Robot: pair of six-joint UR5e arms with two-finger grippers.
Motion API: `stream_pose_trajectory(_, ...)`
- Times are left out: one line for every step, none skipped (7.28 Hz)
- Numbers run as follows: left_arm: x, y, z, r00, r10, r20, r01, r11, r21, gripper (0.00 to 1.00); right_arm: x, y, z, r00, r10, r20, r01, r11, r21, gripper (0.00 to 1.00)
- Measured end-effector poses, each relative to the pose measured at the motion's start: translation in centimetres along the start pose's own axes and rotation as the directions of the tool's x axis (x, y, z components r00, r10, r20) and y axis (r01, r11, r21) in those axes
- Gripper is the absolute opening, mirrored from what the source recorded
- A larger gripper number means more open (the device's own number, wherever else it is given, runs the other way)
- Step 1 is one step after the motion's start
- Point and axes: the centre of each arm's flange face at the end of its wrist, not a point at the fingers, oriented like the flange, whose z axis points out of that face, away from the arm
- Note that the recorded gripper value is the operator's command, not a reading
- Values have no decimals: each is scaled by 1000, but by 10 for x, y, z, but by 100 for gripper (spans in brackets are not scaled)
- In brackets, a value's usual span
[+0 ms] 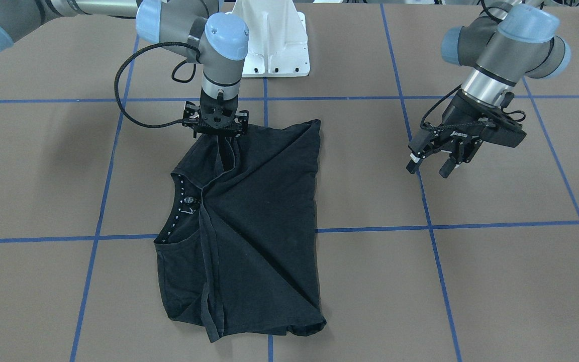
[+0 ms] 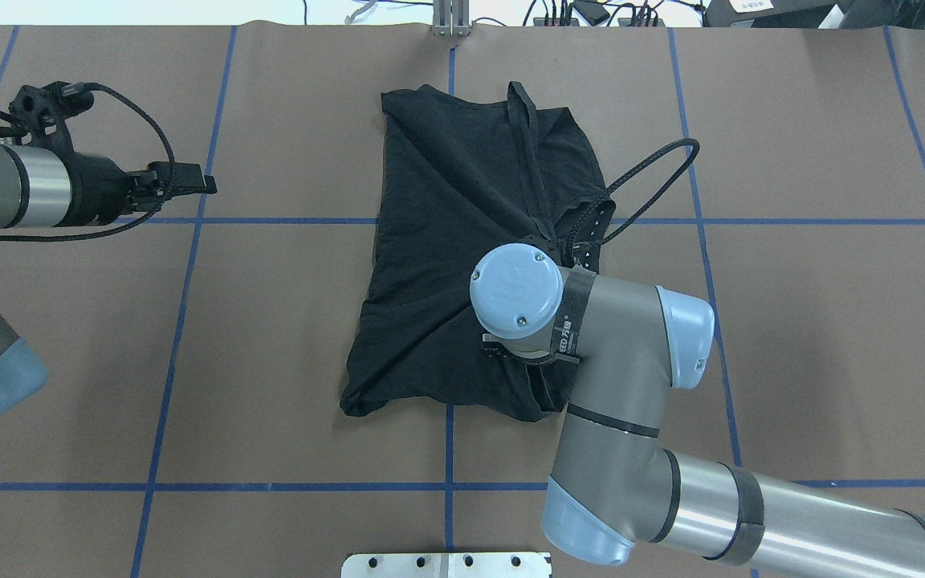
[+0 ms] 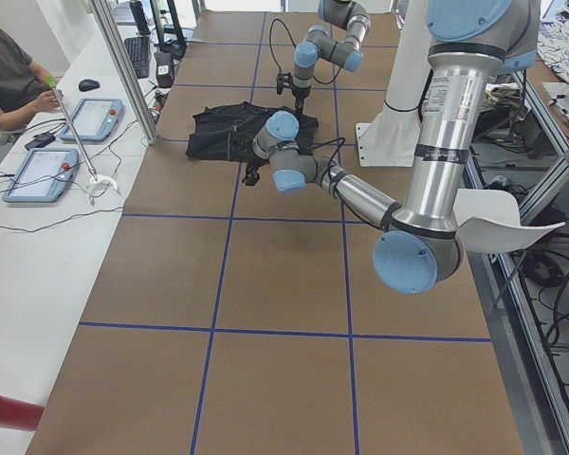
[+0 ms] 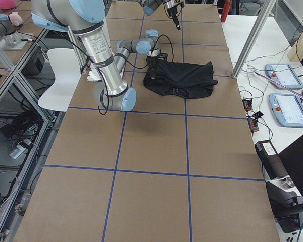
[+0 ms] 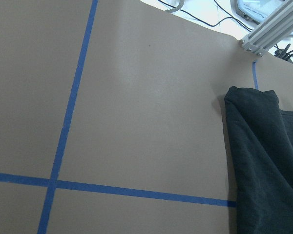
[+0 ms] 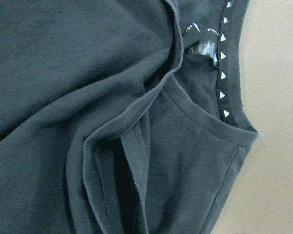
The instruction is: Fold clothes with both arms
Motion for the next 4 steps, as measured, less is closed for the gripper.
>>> stream_pose_trajectory(0,0,0,1000,0,0,0,1000,0,99,-1,6,5,998,56,35,-56,998,1,80)
stream_pose_trajectory(0,0,0,1000,0,0,0,1000,0,99,0,9,11,992,98,83,-99,995,2,58)
stream_pose_trajectory(0,0,0,1000,0,-1,0,1000,0,99,0,11,13,986,121,118,-122,992,1,20)
stream_pose_trajectory(1,0,-1,1000,0,-1,0,1000,0,99,0,11,14,983,132,129,-133,991,0,10)
